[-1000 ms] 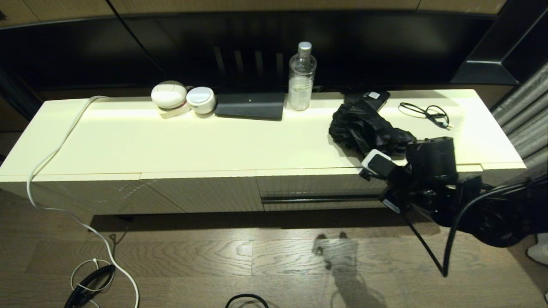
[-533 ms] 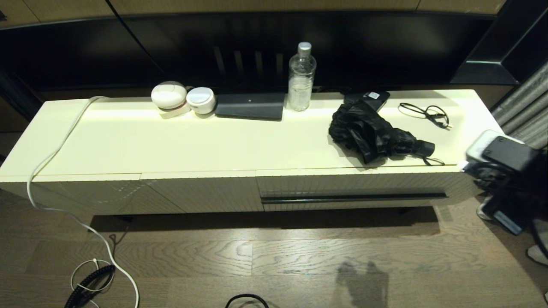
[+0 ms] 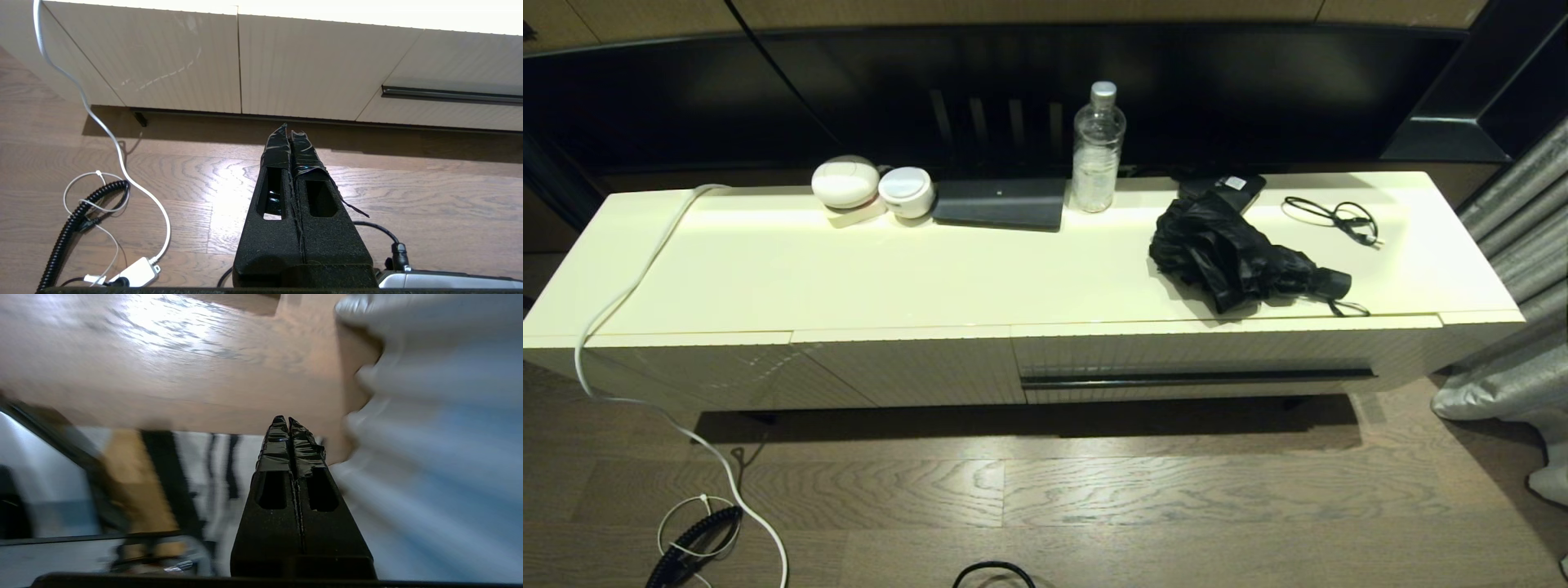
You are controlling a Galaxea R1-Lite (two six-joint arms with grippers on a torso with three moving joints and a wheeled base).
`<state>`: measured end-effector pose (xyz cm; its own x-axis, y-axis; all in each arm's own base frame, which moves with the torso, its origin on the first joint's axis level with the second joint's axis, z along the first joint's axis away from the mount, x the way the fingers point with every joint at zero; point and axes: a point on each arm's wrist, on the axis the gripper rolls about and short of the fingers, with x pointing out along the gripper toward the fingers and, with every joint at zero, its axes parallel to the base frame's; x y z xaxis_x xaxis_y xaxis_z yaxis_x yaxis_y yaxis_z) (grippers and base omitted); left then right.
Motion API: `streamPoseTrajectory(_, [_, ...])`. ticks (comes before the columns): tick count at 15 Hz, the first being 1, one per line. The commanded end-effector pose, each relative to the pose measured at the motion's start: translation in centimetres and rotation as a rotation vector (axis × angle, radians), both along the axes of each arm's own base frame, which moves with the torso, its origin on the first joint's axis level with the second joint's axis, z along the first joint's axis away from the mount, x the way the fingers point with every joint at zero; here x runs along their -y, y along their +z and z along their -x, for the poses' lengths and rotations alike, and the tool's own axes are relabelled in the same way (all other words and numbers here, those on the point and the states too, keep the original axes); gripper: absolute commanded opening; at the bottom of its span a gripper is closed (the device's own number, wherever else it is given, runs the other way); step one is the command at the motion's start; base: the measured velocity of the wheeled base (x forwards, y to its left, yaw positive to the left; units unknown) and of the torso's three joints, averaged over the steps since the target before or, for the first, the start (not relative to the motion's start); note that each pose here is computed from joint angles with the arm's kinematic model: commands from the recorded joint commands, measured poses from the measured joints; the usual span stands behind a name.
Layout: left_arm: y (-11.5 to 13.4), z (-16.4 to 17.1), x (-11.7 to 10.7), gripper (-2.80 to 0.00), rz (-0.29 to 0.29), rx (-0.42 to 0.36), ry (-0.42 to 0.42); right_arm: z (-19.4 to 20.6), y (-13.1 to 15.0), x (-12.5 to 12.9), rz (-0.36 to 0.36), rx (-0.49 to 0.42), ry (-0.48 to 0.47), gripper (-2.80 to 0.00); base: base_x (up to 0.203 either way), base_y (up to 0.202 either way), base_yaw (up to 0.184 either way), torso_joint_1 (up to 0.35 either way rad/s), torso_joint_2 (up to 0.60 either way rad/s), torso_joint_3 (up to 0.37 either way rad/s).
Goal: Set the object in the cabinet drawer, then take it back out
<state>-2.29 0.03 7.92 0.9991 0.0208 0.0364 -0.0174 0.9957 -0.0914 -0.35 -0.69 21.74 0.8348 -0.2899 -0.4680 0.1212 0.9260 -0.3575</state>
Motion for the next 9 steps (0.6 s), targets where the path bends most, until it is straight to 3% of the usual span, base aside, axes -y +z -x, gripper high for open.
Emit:
streamPoseTrajectory(1, [0.0, 0.0, 0.0, -2.8, 0.001, 0.002, 0.001, 4.3, -3.9, -0.2, -0.087, 0.145, -0.055, -2.8, 0.0, 0.0, 0.0, 0.0, 0.0, 0.0])
streamPoseTrajectory(3, [0.0, 0.0, 0.0, -2.8, 0.001, 0.002, 0.001, 4.9, -6.1, -0.4, -0.16, 0.181, -0.03, -2.8, 0.0, 0.0, 0.0, 0.0, 0.0, 0.0])
streamPoseTrajectory(6, [0.0, 0.0, 0.0, -2.8, 0.001, 0.002, 0.001, 5.6, -8.1, -0.3, -0.256, 0.307, -0.02, -2.8, 0.0, 0.0, 0.0, 0.0, 0.0, 0.0])
streamPoseTrajectory(9, [0.0, 0.0, 0.0, -2.8, 0.001, 0.002, 0.001, 5.5, -11.1, -0.3, -0.277, 0.378, -0.002, -2.8, 0.0, 0.0, 0.0, 0.0, 0.0, 0.0])
